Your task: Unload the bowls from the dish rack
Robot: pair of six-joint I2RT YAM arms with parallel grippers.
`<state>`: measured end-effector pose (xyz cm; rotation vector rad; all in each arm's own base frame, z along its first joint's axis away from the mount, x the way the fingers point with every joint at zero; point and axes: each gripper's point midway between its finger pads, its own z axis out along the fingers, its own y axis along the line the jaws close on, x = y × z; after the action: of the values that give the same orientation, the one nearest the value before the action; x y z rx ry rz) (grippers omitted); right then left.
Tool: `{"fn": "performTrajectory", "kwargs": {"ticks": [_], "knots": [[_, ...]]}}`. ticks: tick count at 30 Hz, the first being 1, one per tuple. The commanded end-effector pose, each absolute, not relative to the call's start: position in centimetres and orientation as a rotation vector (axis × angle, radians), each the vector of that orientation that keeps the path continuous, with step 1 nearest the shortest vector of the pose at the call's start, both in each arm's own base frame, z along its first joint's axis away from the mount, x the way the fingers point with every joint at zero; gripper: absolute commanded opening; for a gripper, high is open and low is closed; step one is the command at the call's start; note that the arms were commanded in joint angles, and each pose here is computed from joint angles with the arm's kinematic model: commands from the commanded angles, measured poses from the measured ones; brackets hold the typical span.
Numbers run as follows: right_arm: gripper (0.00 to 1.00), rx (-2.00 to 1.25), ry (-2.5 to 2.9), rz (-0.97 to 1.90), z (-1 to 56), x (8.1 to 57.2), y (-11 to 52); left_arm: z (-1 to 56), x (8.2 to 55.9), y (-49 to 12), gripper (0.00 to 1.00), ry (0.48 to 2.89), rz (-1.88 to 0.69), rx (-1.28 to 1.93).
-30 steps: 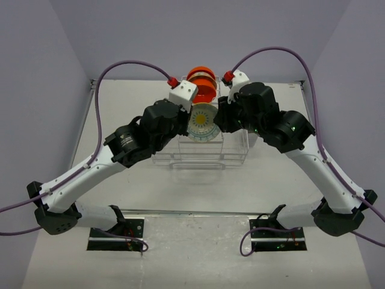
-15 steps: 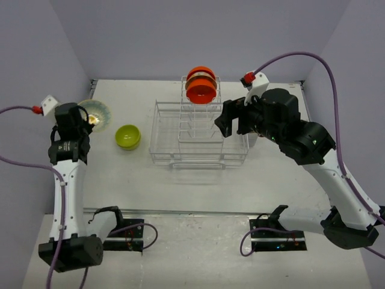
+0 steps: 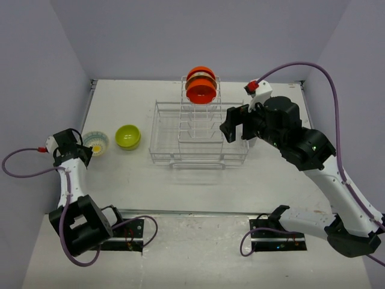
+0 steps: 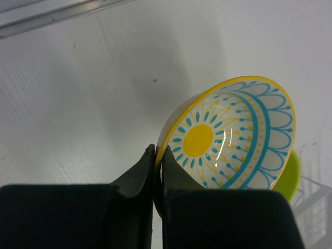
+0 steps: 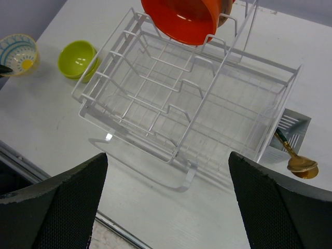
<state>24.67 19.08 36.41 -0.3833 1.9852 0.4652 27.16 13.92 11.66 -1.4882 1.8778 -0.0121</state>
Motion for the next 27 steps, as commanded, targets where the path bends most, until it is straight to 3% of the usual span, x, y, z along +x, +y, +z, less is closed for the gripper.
{"fn": "performTrajectory", "kwargs": {"ticks": [1,10,11,13,14,19,20,27], "knots": [[0.99,-0.377,1.906,0.493,38.3,24.9,19.1,10.9,28.0,15.2,0.00,1.737,0.010,-1.559],[0.99,-0.402,1.901,0.482,38.3,25.5,19.6,5.0,27.8,13.3,0.00,1.826,-0.061,-1.609],[0.99,-0.404,1.906,0.477,38.1,25.5,19.6,4.6,27.5,13.2,0.08,1.833,-0.058,-1.614],[0.99,-0.412,1.919,0.465,37.6,25.8,19.7,4.4,27.2,13.3,0.41,1.830,-0.044,-1.622],[0.99,-0.413,1.923,0.461,37.4,25.9,19.7,4.4,27.2,13.3,0.52,1.829,-0.040,-1.622],[0.99,-0.426,1.924,0.438,37.5,26.7,19.9,6.4,26.9,13.3,0.82,1.818,-0.037,-1.589],[0.99,-0.441,1.907,0.437,38.1,26.9,20.1,7.8,27.0,13.2,0.99,1.801,-0.052,-1.558],[0.99,-0.528,1.789,0.180,39.3,31.4,19.5,20.2,28.6,10.0,1.00,1.758,-0.075,-1.111]]}}
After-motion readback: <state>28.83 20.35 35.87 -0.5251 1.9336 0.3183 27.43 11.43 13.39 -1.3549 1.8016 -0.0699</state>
